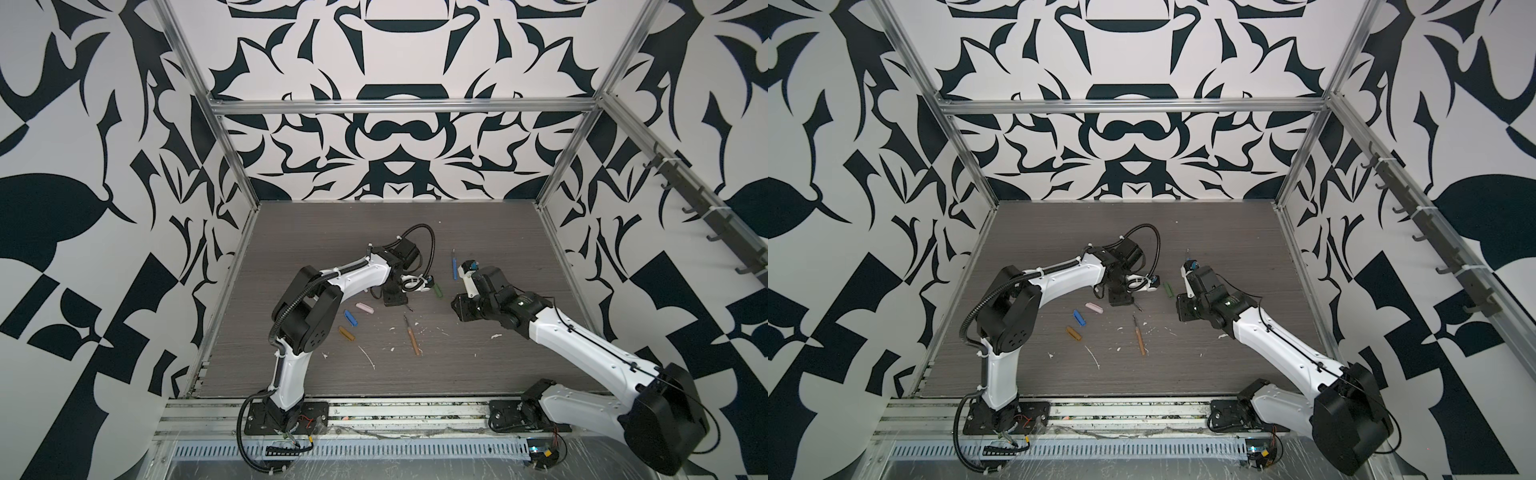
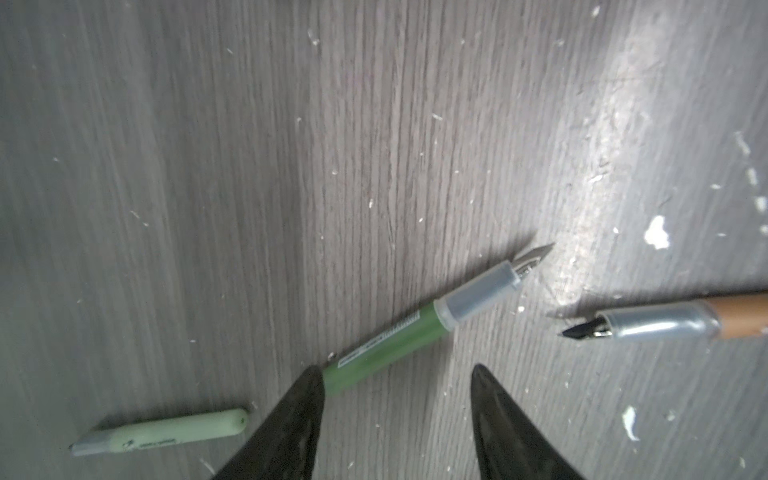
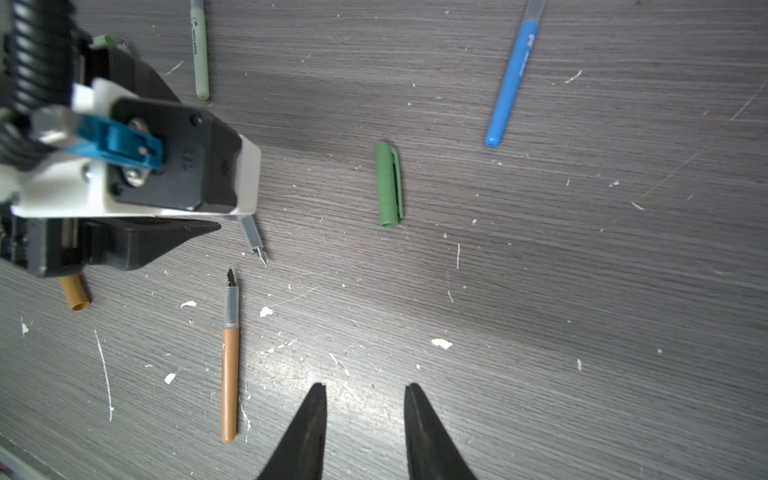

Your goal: Insert the pens into the pen caps

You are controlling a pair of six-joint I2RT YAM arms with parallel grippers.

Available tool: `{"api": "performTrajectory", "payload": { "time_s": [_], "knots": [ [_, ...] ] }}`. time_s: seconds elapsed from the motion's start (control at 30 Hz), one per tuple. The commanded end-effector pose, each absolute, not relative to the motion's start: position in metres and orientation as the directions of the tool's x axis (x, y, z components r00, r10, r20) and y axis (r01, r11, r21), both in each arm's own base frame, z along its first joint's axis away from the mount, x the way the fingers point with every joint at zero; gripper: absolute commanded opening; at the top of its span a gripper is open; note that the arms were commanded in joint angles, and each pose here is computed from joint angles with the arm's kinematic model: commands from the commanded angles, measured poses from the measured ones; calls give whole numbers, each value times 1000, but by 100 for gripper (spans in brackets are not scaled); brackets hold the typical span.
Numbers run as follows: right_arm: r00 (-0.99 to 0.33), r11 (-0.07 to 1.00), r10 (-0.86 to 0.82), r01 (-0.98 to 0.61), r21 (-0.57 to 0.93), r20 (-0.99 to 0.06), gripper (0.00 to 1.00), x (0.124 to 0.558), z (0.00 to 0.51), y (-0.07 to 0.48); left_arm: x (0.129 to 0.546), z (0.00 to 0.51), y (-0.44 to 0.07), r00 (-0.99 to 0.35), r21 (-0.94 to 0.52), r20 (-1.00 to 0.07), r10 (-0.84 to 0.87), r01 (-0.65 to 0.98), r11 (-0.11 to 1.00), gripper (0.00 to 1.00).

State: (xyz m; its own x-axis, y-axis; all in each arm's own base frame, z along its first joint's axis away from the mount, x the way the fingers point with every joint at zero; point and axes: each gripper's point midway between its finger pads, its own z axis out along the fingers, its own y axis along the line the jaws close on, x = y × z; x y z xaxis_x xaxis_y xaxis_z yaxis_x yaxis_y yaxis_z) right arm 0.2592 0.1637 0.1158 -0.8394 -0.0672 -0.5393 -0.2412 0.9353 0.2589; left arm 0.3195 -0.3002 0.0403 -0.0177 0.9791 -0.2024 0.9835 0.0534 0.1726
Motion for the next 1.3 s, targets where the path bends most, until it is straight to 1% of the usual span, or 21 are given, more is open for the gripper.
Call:
{"api": "performTrajectory", "payload": {
  "time_s": [0.0,0.4,0.5,0.67,0.87,0.93,1.27],
  "knots": [
    [-826,928,-47,-244,281,-561,35,263,124,166,317,32,-298,-12,136,-190,982,990,38,59],
    [-829,925,-48,-248,288,-557,35,262,121,167,324,19,-303,-25,114,-186,982,992,47,56],
    [-827,925,-46,-248,289,-561,35,262,122,167,322,16,-301,-45,91,-178,983,994,62,51],
    [-825,922,-43,-250,294,-564,35,262,124,168,318,18,-297,-88,56,-175,981,993,99,41],
    [-823,922,-36,-246,298,-567,34,262,126,168,314,23,-295,-183,-7,-170,968,983,184,40],
    [-822,922,-34,-245,299,-569,34,262,127,167,311,24,-292,-209,-28,-152,966,978,207,39],
    [-822,916,-25,-247,316,-569,34,263,129,171,304,27,-289,-304,-86,-133,943,952,294,30]
  ]
}}
